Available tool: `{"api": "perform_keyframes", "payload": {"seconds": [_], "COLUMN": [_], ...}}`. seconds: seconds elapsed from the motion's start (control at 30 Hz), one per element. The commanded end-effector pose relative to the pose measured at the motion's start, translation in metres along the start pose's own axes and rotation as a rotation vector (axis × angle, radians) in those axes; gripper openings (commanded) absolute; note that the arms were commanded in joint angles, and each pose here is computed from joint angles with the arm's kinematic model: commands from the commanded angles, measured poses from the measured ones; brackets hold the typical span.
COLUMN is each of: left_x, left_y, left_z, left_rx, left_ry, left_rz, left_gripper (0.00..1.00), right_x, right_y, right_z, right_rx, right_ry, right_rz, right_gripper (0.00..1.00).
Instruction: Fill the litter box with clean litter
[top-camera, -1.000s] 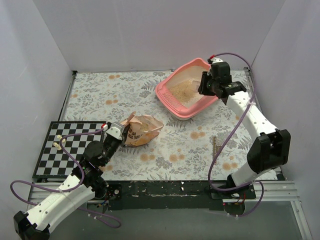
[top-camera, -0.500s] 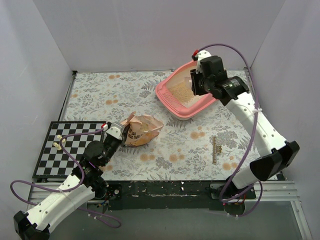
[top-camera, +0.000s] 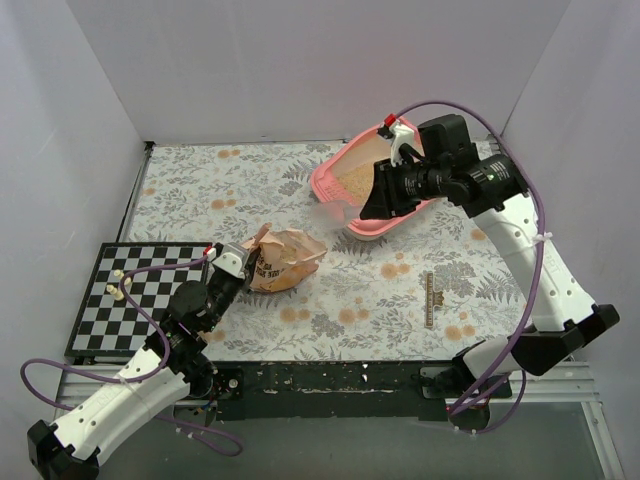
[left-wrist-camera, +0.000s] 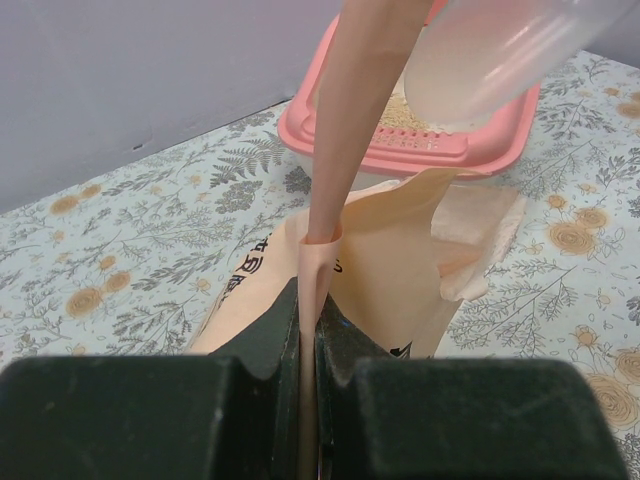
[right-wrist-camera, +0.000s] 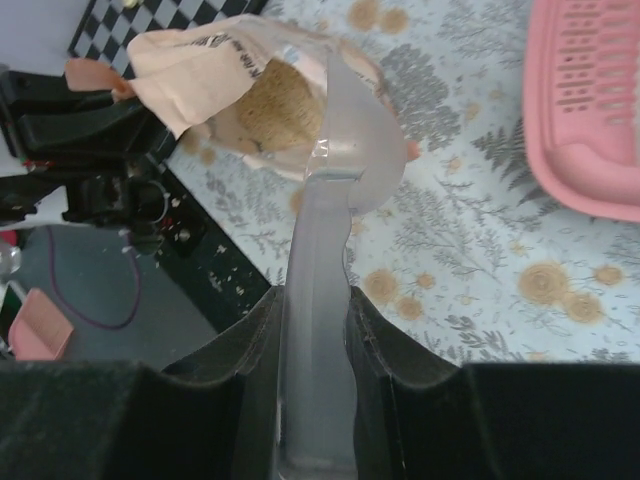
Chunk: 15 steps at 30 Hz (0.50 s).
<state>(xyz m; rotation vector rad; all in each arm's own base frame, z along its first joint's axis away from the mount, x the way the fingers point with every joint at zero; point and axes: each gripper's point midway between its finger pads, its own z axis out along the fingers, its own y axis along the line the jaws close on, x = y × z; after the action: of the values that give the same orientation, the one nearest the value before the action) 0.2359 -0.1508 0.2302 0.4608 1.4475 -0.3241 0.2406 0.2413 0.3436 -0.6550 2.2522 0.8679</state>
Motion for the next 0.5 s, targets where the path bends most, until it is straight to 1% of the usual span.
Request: {"api": "perform_keyframes", "payload": {"seconds": [0.0, 0.17, 0.47], "left_x": [-0.012, -0.013, -0.018], "left_y": [0.003, 0.003, 0.005], "left_z": [0.0, 0.0, -0.002], "left_rx": [-0.018, -0.015, -0.024], "left_ry": [-0.034, -0.038, -0.055], "left_rz": [-0.009, -0.01, -0.013], "left_gripper": [0.0, 0.0, 0.0], "right_x": [0.011, 0.02, 0.019], "right_y": [0.033, 0.038, 0.04], "right_z": [0.003, 0.02, 0.062], "right_rx": [-0.205, -0.244, -0.217], "right_ry": [0.071, 0.128, 0.216], "right_rz": [0.039, 0.055, 0.061], "right_gripper": [0.01, 0.01, 0.01]}}
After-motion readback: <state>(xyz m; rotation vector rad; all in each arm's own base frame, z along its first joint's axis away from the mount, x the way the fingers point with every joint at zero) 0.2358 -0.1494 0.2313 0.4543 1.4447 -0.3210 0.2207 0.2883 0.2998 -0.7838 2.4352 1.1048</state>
